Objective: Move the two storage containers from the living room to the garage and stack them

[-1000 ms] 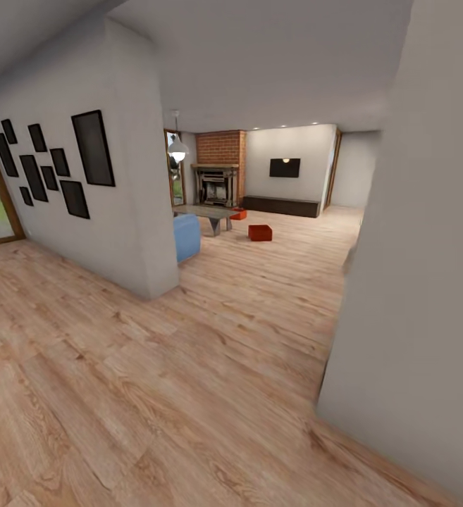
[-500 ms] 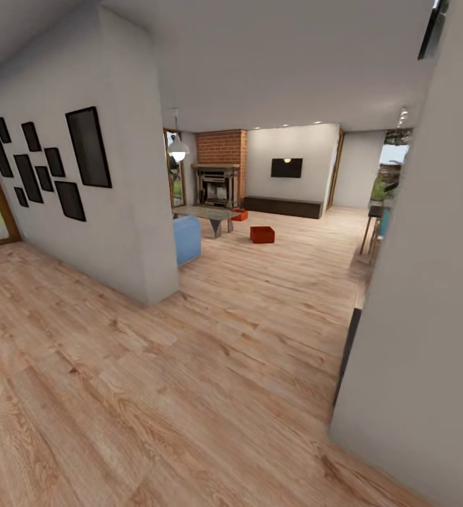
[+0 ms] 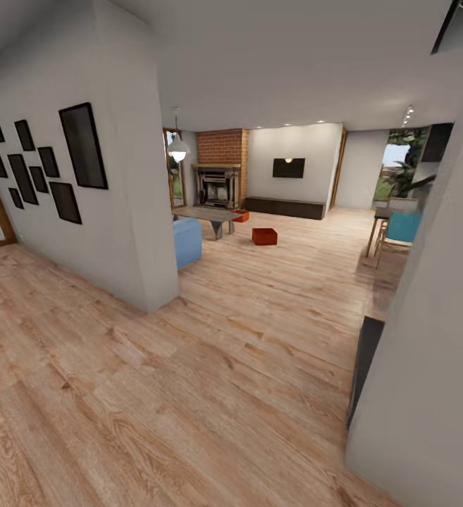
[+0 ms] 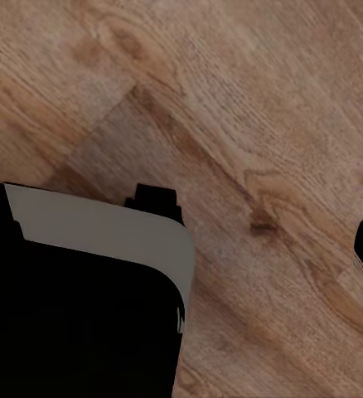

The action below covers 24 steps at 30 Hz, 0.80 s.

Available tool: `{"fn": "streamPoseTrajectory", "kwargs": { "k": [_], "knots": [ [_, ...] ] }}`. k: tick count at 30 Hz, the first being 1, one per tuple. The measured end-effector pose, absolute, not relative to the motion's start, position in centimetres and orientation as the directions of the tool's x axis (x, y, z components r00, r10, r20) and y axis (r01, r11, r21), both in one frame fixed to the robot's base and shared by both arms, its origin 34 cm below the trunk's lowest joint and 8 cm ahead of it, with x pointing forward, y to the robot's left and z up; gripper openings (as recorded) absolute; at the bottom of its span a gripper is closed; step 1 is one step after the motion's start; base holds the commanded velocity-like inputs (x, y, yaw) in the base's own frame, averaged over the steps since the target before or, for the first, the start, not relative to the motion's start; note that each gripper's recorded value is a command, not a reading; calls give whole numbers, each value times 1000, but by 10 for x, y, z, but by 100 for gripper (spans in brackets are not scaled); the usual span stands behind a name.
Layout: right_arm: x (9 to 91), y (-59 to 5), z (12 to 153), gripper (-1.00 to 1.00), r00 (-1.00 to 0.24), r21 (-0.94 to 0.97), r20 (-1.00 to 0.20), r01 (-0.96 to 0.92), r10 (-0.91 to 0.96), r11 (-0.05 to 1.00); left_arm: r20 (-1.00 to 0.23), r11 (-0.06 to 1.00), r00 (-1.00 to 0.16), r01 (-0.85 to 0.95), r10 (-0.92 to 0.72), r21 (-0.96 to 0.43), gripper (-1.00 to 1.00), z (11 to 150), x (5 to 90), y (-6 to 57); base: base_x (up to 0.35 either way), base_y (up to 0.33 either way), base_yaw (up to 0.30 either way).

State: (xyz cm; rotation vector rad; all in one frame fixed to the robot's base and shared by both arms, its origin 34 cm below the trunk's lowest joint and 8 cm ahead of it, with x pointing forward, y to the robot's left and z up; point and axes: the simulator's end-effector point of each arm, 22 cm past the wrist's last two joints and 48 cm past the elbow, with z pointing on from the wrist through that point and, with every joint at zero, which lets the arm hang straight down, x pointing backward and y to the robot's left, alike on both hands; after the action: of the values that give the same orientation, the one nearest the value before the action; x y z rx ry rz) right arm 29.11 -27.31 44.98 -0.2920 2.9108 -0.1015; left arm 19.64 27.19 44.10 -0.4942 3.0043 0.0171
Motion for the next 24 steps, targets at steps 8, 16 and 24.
{"fn": "streamPoseTrajectory", "kwargs": {
  "k": [8,16,24],
  "knots": [
    [291,-273,450,100,-957,-89,-205,-189,-203,978,-97,947,-943,-320,-319,-5,100,441,196,272,323,49,0],
    [291,-274,450,100,-957,-91,-204,-188,-204,978,-98,947,-943,-320,-319,-5,100,441,197,272,323,1,0],
    [290,-274,450,100,-958,-87,-202,-189,-203,978,-98,947,-943,-320,-319,-5,100,441,197,272,323,0,0]
  ]
}}
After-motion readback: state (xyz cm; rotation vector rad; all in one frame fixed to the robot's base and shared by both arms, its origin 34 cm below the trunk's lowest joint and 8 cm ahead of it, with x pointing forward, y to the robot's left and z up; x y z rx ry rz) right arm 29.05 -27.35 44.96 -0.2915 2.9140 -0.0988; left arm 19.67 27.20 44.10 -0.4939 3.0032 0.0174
